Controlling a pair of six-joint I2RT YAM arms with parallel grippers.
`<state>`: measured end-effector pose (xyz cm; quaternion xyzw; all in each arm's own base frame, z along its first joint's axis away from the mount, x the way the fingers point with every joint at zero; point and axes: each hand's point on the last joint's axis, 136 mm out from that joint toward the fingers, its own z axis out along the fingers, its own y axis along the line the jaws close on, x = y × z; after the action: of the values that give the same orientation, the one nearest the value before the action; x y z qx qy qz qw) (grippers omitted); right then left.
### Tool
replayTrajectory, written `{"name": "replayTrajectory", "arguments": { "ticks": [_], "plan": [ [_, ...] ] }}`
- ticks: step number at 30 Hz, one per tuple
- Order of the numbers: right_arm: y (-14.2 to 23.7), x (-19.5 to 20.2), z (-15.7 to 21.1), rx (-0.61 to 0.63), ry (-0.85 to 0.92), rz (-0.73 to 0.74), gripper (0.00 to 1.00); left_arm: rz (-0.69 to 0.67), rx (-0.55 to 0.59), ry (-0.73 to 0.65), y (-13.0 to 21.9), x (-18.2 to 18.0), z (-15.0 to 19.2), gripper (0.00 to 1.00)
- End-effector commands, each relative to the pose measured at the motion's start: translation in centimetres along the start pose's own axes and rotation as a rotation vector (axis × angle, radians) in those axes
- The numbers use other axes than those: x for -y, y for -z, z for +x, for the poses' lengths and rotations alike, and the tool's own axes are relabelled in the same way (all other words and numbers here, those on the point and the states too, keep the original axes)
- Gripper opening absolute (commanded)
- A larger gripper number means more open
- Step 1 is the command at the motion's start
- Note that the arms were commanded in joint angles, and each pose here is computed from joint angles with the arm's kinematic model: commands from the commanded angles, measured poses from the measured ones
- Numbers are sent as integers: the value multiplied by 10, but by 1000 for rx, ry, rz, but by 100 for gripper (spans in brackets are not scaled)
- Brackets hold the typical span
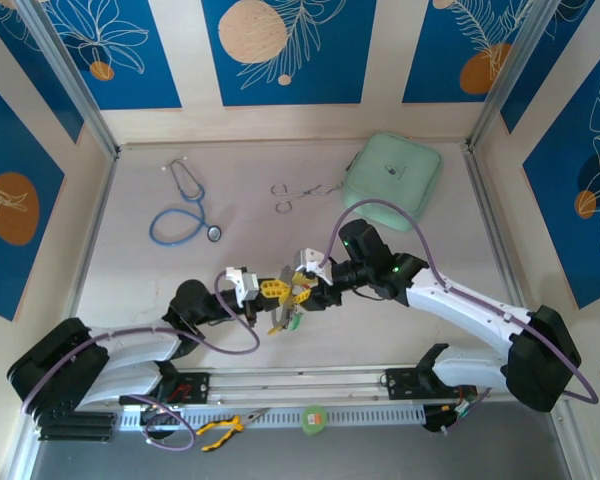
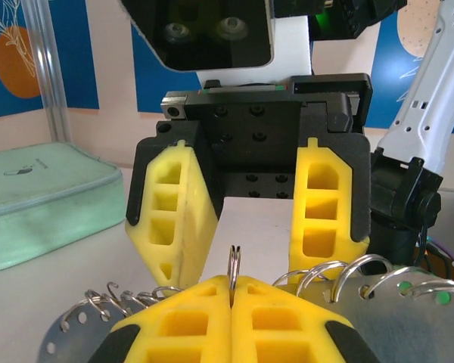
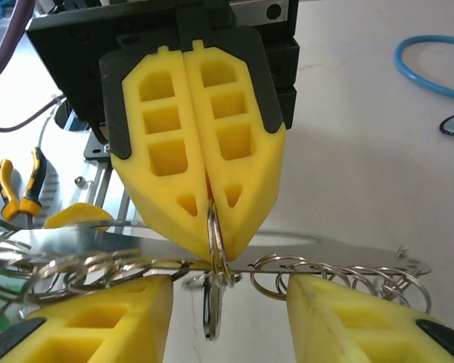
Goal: Put the keys on the keyring
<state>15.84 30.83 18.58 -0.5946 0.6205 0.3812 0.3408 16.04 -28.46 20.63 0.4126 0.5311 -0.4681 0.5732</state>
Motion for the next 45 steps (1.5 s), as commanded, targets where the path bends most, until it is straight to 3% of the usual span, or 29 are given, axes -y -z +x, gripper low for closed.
{"name": "replayTrajectory", "arguments": {
  "ticks": [1,6,10,12,16,26,37,43,45],
  "plan": [
    [-9,-1,8,-1,-47,-6,47,43,153,-60,2,8,-42,0],
    [-11,-3,14,-8,-69,-8,45,37,170,-66,1,6,-47,0],
    [-12,5,22,-33,-79,33,38,47,177,-63,-1,7,-50,0],
    [-9,7,23,-35,-79,40,29,47,178,-65,0,7,-51,0],
    [2,9,14,-11,-54,66,0,31,155,-66,0,5,-45,0],
    [30,2,1,-3,-10,108,0,-45,51,-97,1,-7,-28,0],
    [30,17,-18,-25,43,170,0,-28,10,-91,0,-5,-22,0],
    [22,1,-10,-13,56,66,0,-21,25,-97,0,-3,-26,0],
    [18,-2,-8,-2,48,37,9,-14,35,-96,-1,-2,-28,0]
  ]
}}
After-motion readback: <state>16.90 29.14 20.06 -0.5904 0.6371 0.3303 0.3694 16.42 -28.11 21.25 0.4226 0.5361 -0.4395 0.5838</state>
